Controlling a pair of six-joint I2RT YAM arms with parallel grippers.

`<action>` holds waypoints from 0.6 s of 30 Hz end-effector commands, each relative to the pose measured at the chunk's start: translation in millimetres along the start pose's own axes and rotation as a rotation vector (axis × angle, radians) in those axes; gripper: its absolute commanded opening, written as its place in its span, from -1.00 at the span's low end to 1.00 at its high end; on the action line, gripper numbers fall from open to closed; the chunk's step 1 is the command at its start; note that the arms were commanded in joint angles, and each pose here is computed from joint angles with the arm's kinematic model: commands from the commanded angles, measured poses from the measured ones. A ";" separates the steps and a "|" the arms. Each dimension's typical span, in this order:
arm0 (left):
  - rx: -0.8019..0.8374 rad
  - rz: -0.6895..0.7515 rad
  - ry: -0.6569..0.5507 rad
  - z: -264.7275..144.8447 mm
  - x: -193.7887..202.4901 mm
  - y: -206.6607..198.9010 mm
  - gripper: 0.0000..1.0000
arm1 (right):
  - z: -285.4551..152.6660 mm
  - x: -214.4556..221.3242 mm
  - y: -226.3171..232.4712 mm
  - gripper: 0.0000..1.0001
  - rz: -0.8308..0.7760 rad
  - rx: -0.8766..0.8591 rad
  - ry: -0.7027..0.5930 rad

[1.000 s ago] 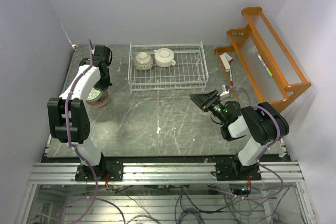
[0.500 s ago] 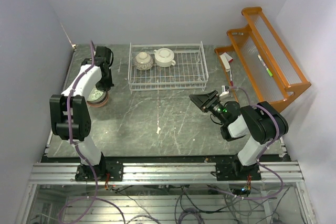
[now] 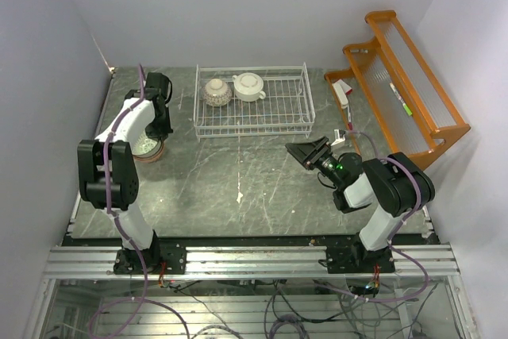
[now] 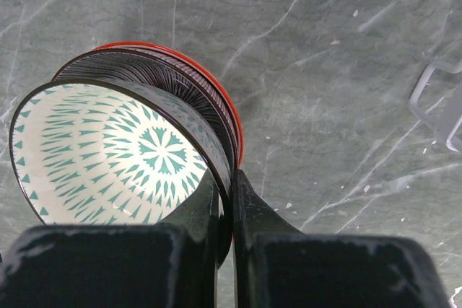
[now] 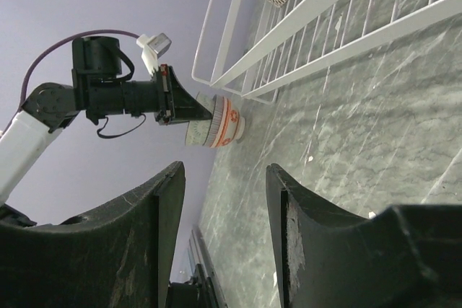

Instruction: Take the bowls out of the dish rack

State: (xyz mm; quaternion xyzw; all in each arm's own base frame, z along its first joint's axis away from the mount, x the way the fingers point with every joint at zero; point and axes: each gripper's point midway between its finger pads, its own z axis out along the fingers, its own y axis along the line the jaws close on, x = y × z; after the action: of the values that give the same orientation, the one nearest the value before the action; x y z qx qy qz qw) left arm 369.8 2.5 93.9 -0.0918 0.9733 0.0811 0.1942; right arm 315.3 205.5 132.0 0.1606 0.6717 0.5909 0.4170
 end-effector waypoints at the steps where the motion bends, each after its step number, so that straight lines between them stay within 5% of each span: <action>1: -0.032 -0.010 -0.007 2.4 -4.0 8.8 -0.81 | -0.9 -21.2 53.6 -0.04 -0.137 -0.237 -0.087; 8: -0.005 -0.018 0.001 3.5 -2.6 5.1 -0.48 | 1.1 -19.7 49.0 -0.05 -0.128 -0.227 -0.078; 18: -0.009 -0.030 -0.019 -2.6 -5.2 9.0 -0.47 | 2.1 -18.0 45.8 -0.06 -0.128 -0.221 -0.070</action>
State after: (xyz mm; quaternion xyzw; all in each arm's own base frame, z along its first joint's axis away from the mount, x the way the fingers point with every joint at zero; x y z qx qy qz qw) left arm 371.5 6.9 90.4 -0.0975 0.9730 0.0832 0.1922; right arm 317.3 207.7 120.0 0.1643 0.6819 0.5873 0.4038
